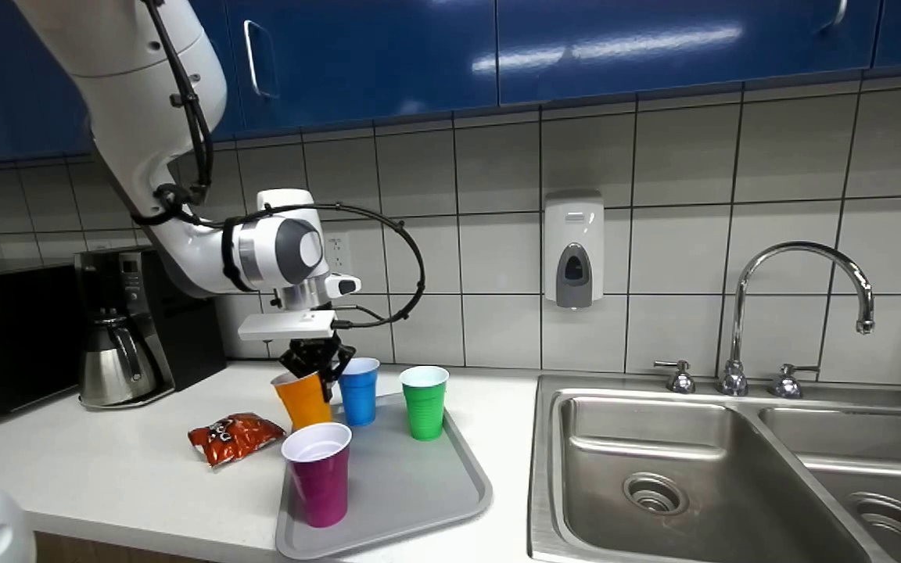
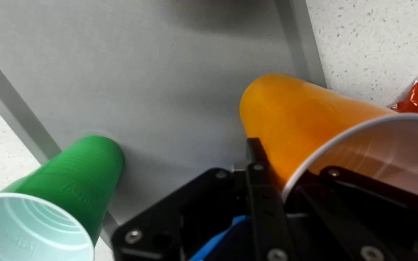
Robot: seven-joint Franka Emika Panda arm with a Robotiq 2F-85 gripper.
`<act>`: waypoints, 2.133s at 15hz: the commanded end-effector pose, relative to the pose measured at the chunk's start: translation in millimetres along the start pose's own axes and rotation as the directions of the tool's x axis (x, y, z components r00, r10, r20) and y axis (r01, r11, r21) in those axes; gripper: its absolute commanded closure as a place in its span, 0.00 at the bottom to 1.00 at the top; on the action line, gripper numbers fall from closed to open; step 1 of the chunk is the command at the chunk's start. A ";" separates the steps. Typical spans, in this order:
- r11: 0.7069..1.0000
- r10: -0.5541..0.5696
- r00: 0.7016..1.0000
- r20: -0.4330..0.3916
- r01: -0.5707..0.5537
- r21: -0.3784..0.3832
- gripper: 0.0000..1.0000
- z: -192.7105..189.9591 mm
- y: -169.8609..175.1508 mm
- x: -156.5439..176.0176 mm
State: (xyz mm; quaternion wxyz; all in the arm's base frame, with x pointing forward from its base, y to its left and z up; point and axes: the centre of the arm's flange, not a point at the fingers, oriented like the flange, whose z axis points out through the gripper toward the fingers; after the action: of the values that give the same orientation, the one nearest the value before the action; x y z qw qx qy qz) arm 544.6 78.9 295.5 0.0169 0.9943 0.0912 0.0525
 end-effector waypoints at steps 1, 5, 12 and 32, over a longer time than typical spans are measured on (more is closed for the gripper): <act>1.000 0.015 1.000 -0.013 -0.015 -0.005 1.00 7.4 5.4 9.6; 1.000 0.025 1.000 -0.012 -0.025 -0.003 1.00 13.9 21.5 6.7; 0.999 0.034 0.999 -0.019 -0.034 0.007 1.00 25.5 25.4 8.8; 0.998 0.038 0.999 -0.038 -0.036 0.053 0.51 36.9 7.3 20.3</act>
State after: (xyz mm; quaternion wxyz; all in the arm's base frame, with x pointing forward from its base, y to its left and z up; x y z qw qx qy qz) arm 561.0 72.4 256.7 -0.0033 0.9954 0.0709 0.0648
